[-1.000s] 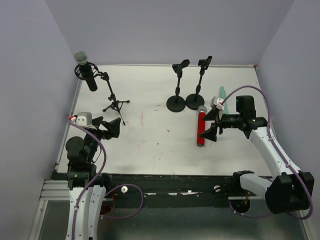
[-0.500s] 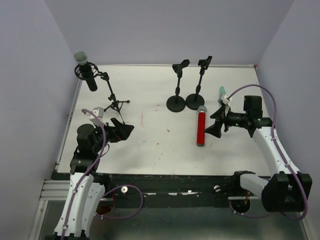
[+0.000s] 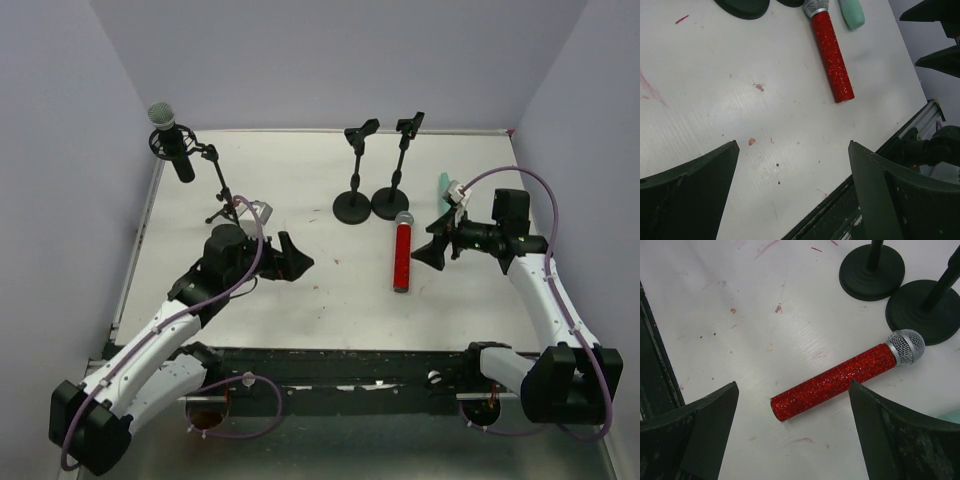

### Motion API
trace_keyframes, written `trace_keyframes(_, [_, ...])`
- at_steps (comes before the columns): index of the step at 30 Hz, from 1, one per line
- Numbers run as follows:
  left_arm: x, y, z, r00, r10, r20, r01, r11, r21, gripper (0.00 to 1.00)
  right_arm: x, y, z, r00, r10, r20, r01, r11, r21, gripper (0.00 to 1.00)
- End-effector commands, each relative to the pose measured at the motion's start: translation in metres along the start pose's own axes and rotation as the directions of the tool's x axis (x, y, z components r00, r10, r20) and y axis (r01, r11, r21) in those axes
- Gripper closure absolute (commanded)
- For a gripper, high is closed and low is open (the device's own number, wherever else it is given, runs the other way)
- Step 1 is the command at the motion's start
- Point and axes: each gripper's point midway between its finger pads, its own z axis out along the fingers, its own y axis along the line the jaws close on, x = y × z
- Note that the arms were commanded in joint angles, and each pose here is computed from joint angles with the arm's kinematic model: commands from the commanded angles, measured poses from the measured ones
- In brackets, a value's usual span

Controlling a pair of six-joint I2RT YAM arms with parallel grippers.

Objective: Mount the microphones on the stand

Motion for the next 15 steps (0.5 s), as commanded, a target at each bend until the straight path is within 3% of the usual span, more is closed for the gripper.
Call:
trace_keyframes(1, [-0.043, -0.042, 0.028, 0.971, 0.188, 0.147, -0.211, 0.964, 0.163, 0.06, -0.005, -0.009, -0.004, 0.999, 0.045, 0.018, -0.046, 0.998, 0.051, 0.0])
trace_keyframes(4, [-0.064, -0.055, 0.048, 0.926, 0.267, 0.268, -0.329, 0.917, 0.226, 0.07, -0.006, -0.009, -0.004, 0.996, 0.081, 0.035, -0.082, 0.996, 0.037, 0.0])
trace_keyframes(10, [-0.117, -0.071, 0.1, 0.747, 0.503, 0.436, -0.623, 0.759, 0.192, 0.09, -0.007, -0.009, -0.004, 0.994, 0.103, 0.04, -0.104, 0.994, 0.024, 0.0])
trace_keyframes(15, [-0.152, -0.059, 0.145, 0.711, 0.508, 0.486, -0.658, 0.725, 0.205, 0.11, -0.01, -0.008, -0.005, 0.995, 0.092, 0.047, -0.094, 0.995, 0.024, 0.0])
